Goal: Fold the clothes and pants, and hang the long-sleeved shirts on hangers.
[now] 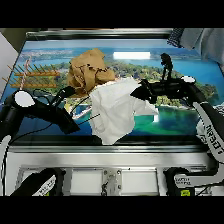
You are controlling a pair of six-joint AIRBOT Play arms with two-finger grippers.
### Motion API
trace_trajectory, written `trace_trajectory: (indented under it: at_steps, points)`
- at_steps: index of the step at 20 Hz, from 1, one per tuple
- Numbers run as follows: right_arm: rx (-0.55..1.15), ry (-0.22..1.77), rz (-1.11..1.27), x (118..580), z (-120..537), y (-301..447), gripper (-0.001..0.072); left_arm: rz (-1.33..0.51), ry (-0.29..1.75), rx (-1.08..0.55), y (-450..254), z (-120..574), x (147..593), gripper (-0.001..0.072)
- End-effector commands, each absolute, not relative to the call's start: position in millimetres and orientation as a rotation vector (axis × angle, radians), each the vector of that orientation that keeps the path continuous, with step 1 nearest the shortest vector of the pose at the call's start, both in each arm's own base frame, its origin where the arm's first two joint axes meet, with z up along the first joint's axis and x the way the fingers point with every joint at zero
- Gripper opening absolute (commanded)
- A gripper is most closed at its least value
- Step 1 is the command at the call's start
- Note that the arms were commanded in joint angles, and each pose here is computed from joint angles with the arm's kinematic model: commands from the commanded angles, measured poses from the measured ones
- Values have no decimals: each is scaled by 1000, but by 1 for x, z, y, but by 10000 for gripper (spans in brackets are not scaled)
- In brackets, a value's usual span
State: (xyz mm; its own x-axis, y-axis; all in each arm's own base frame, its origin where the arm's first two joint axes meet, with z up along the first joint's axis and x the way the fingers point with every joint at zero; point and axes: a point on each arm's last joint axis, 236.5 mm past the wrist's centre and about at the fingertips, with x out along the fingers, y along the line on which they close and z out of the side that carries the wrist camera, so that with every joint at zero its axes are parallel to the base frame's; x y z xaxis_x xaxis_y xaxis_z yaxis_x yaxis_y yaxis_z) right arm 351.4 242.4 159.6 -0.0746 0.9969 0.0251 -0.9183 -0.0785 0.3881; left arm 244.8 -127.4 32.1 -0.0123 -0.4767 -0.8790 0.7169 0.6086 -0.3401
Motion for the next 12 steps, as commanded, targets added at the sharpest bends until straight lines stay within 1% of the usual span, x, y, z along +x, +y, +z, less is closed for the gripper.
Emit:
trace_trajectory:
  at_steps: [1,7,10,12]
  points:
    - [322,309,1615,354,159,242,10,-948,1268,230,-126,32,246,696]
    - [319,310,1594,359,157,243,10,-843,1255,139,-95,37,258,696]
    - [318,311,1590,360,157,243,10,-779,1133,80,-87,59,275,697]
    - [319,311,1590,360,157,243,10,-686,1059,72,-68,72,287,697]
